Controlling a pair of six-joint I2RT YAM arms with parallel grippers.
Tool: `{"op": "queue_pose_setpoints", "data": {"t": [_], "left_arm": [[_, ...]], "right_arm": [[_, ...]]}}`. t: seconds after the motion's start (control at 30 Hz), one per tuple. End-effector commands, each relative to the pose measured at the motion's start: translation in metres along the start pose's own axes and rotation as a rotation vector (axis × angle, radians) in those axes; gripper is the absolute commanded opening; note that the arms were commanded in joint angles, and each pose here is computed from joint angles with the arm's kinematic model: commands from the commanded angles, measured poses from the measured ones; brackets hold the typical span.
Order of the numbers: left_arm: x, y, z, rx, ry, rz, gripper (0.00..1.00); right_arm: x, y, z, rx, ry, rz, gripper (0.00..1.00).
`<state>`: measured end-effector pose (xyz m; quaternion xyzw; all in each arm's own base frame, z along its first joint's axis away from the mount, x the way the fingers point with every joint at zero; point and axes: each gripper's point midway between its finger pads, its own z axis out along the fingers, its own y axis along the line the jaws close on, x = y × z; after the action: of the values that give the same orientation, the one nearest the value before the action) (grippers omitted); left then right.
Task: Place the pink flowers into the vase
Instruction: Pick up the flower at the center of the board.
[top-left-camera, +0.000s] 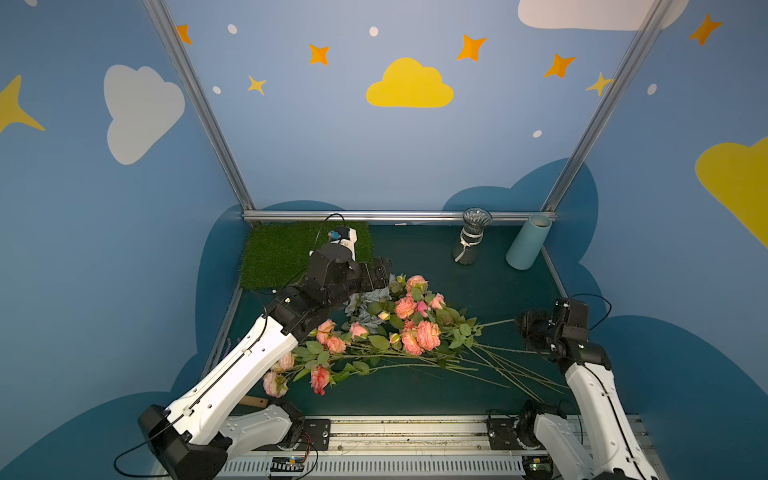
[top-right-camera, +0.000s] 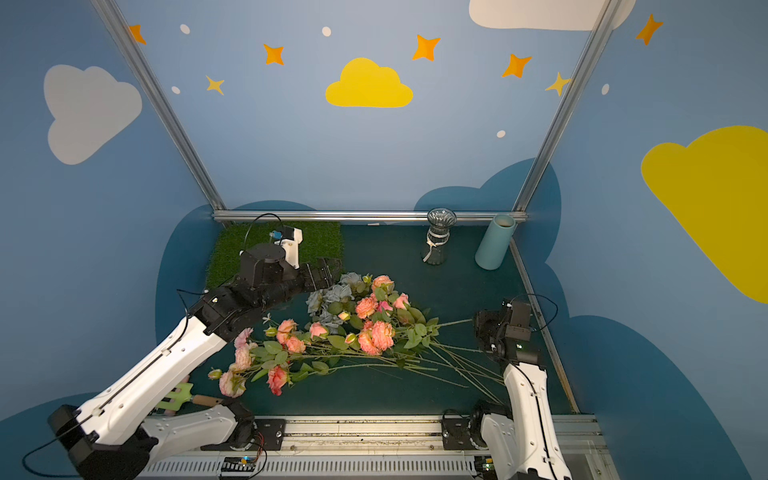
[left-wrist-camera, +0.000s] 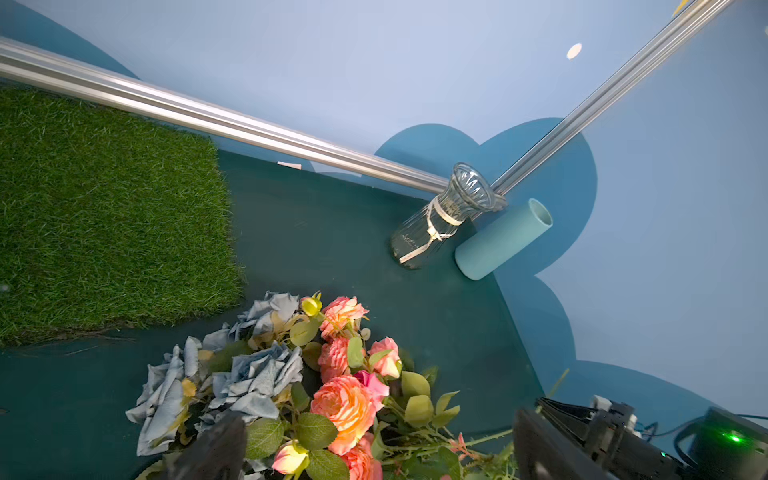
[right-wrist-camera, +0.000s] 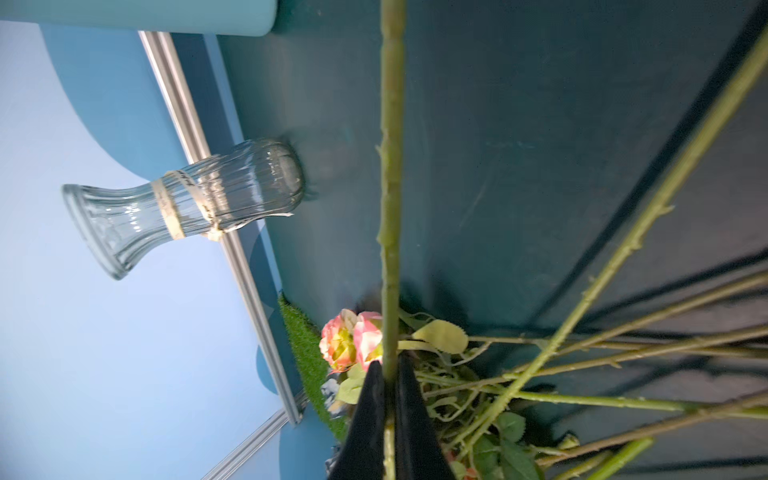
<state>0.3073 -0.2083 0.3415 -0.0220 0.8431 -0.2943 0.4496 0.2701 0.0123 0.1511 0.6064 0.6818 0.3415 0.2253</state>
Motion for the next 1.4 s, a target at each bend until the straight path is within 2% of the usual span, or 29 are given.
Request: {"op": "queue_pose_setpoints", "data": {"t": [0.0, 0.23, 0.4, 0.63, 0.77, 0.93, 1.03, 1.17, 1.37], "left_arm": [[-0.001, -0.017, -0.005, 0.012, 0.036, 0.007, 1.00], [0.005, -0.102, -0.007, 0.249, 0.118, 0.009, 1.00], [0.022, -0.165, -0.014, 0.369, 0.164, 0.043, 1.00], [0.052, -0.205, -0.002, 0.446, 0.228, -0.013, 1.00], [0.065, -0.209, 0.015, 0.417, 0.249, -0.040, 1.00], [0.072, -0.203, 0.039, 0.391, 0.237, -0.104, 1.00], [0.062, -0.185, 0.054, 0.377, 0.221, -0.201, 0.99], [0.048, -0.154, 0.081, 0.391, 0.222, -0.359, 0.92], [0.046, -0.148, 0.111, 0.408, 0.214, -0.440, 0.87]], "right_arm": [[0.011, 0.059, -0.011, -0.169, 0.068, 0.020, 0.00], [0.008, 0.105, -0.011, -0.278, 0.062, 0.065, 0.00], [0.017, 0.133, -0.007, -0.323, 0.062, 0.059, 0.00], [0.027, 0.161, 0.011, -0.431, 0.068, 0.166, 0.00], [0.037, 0.168, 0.012, -0.473, 0.043, 0.226, 0.00], [0.058, 0.183, 0.015, -0.510, 0.069, 0.264, 0.00], [0.073, 0.192, 0.016, -0.533, 0.104, 0.272, 0.00], [0.084, 0.196, 0.013, -0.552, 0.114, 0.289, 0.00], [0.100, 0.209, 0.008, -0.589, 0.124, 0.287, 0.00]]}}
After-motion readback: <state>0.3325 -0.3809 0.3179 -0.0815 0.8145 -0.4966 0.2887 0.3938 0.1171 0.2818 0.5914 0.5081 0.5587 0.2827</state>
